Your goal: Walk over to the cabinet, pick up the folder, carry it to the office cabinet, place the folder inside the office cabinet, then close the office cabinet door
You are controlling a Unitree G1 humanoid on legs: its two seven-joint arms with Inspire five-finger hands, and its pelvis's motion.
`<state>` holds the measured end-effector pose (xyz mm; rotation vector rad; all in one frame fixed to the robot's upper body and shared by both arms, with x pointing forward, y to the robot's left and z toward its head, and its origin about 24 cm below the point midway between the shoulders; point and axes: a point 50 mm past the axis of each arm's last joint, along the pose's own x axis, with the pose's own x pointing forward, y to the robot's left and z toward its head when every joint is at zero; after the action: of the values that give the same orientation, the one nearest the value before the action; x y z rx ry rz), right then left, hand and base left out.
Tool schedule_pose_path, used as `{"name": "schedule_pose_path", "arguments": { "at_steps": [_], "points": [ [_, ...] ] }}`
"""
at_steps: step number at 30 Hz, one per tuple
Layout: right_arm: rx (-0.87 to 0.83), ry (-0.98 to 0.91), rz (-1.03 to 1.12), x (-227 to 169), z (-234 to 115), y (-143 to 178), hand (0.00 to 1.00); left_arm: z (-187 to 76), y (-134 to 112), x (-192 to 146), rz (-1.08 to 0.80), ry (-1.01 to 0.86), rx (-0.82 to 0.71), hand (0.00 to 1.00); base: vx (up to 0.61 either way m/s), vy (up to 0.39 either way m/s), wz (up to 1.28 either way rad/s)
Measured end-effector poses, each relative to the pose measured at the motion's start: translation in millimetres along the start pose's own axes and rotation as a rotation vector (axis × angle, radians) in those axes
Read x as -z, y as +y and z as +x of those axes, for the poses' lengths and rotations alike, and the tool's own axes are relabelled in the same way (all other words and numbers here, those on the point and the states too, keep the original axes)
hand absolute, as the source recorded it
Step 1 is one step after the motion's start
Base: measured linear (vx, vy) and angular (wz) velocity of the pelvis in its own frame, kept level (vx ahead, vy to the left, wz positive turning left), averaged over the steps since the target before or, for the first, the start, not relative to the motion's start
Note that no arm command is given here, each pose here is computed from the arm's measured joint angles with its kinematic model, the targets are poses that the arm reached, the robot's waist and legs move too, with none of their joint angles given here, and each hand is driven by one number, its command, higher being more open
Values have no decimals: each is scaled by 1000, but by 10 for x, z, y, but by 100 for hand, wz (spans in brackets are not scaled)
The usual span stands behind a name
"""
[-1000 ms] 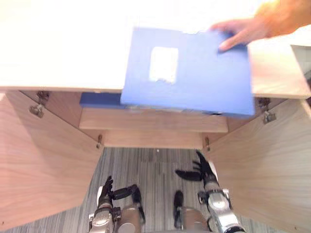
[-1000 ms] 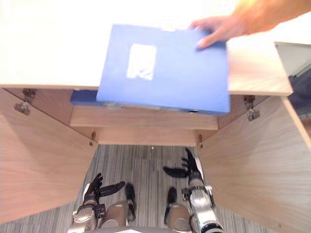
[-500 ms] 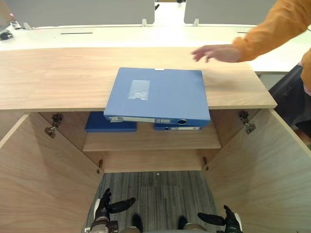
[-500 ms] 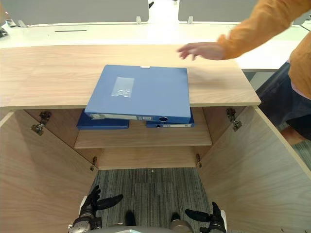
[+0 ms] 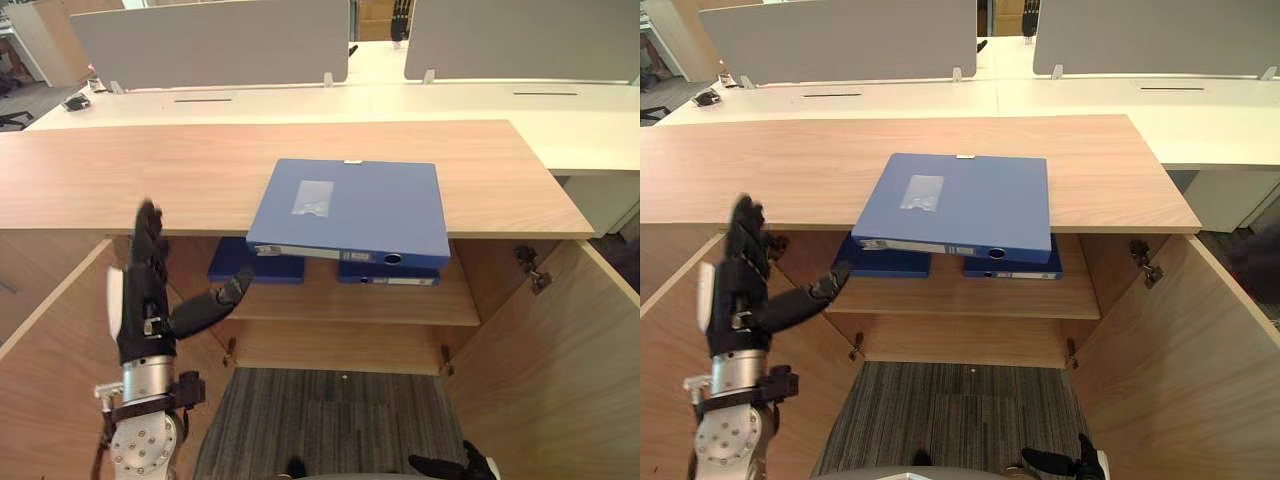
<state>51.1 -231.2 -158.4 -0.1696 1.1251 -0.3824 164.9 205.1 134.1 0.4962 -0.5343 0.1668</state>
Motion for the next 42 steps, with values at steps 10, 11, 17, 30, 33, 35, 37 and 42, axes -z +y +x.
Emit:
{"name": "schedule_pose_path", "arguments": {
  "at_steps": [10,11,17,30,33,35,37,42],
  "points": [
    [-46,-38,-78,-42,-6,73,100,182,-429,-145,361,-287,309,100,-11,-7,-6],
    [-53,-40,-93,-40,-8,78,100,235,-487,-105,387,-300,325,100,3,-5,-6],
    [-77,-78,-116,-132,-1,111,100,314,-623,342,558,-161,414,0,6,0,-3],
    [-87,-143,-98,-285,-7,137,100,557,-582,203,634,-226,293,0,25,-1,-7],
    [-90,-194,-70,-404,-24,165,100,496,-602,121,509,-206,290,0,-3,-2,-18],
    [-93,-265,-14,-554,-70,193,100,386,-651,37,416,-202,308,0,1,-7,-13],
    [-92,-345,49,-699,-154,204,100,316,-654,-97,326,-220,305,0,7,-4,-2],
    [-122,-653,301,-1260,-556,133,100,129,-583,-352,-7,-208,294,0,0,0,0]
  ]
}}
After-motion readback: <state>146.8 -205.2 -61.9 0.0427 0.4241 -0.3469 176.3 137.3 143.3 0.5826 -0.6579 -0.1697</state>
